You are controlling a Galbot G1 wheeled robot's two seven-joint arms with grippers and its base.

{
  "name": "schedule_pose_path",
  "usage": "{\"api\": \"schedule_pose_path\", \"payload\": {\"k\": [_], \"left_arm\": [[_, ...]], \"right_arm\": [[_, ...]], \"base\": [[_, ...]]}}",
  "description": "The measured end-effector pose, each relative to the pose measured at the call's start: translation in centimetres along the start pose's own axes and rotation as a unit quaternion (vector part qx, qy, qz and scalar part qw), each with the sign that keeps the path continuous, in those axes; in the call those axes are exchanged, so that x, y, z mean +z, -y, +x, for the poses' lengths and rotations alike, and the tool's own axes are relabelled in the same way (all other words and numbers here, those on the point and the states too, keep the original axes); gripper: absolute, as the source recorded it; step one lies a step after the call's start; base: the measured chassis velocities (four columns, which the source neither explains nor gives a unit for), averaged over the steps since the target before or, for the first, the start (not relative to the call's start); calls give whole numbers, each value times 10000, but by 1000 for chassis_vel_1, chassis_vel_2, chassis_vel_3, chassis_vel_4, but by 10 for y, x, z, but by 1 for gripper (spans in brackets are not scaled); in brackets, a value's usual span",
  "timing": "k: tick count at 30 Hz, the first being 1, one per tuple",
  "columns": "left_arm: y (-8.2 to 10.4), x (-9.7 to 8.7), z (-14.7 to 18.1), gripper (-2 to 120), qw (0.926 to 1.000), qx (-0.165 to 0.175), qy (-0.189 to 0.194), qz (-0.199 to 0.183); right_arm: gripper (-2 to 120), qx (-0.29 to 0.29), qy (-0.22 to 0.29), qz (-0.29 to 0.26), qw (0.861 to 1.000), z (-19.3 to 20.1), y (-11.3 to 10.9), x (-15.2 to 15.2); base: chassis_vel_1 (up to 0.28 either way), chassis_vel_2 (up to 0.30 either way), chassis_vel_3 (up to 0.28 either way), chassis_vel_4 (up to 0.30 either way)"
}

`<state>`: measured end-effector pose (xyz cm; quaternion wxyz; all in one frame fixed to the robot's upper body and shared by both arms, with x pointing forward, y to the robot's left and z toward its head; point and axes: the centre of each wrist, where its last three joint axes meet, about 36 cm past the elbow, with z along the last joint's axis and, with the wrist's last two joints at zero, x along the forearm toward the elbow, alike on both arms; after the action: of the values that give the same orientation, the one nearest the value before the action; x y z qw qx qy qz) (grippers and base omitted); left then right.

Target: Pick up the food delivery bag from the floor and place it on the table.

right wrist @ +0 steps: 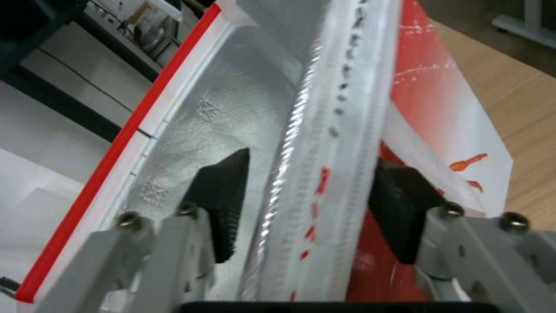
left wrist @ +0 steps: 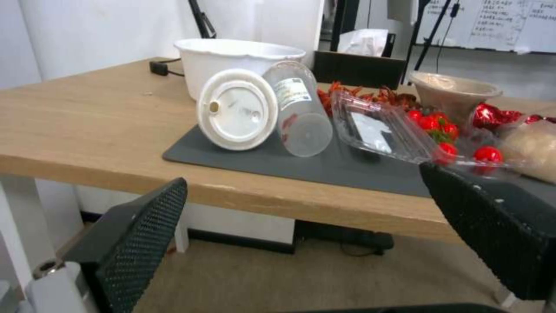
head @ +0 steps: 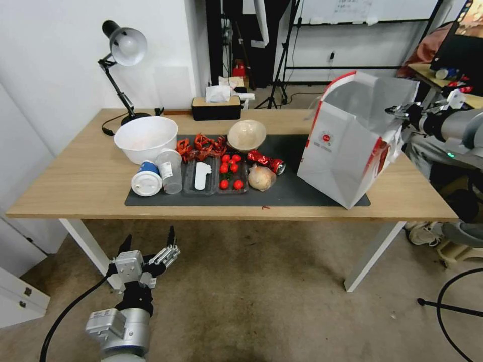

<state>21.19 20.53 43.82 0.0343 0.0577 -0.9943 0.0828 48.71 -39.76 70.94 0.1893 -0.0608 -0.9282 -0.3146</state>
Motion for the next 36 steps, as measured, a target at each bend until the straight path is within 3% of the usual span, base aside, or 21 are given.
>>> {"api": "schedule_pose_path", "payload": {"k": [7, 13, 25, 33, 36], "left_arm": [[0, 0, 1, 100, 10000, -19, 16, -22], [0, -1, 1, 100, 10000, -18, 24, -30], [1, -3, 2, 100, 9999, 16, 98, -81], [1, -5, 2, 100, 9999, 14, 128, -69], [1, -5, 2, 100, 9999, 4, 138, -48]], "right_arm": [[84, 315, -32, 200, 9993, 7, -11, -1], [99, 576, -48, 319, 9978, 10, -15, -2], [100, 1036, 121, 560, 9930, 22, -23, 3], [100, 1063, 690, 689, 9895, 52, -29, 7], [100, 974, 1055, 986, 9847, 67, -34, 23]], "base": [[0, 0, 0, 0], [0, 0, 0, 0], [0, 0, 0, 0], [0, 0, 0, 0], [0, 0, 0, 0]]}}
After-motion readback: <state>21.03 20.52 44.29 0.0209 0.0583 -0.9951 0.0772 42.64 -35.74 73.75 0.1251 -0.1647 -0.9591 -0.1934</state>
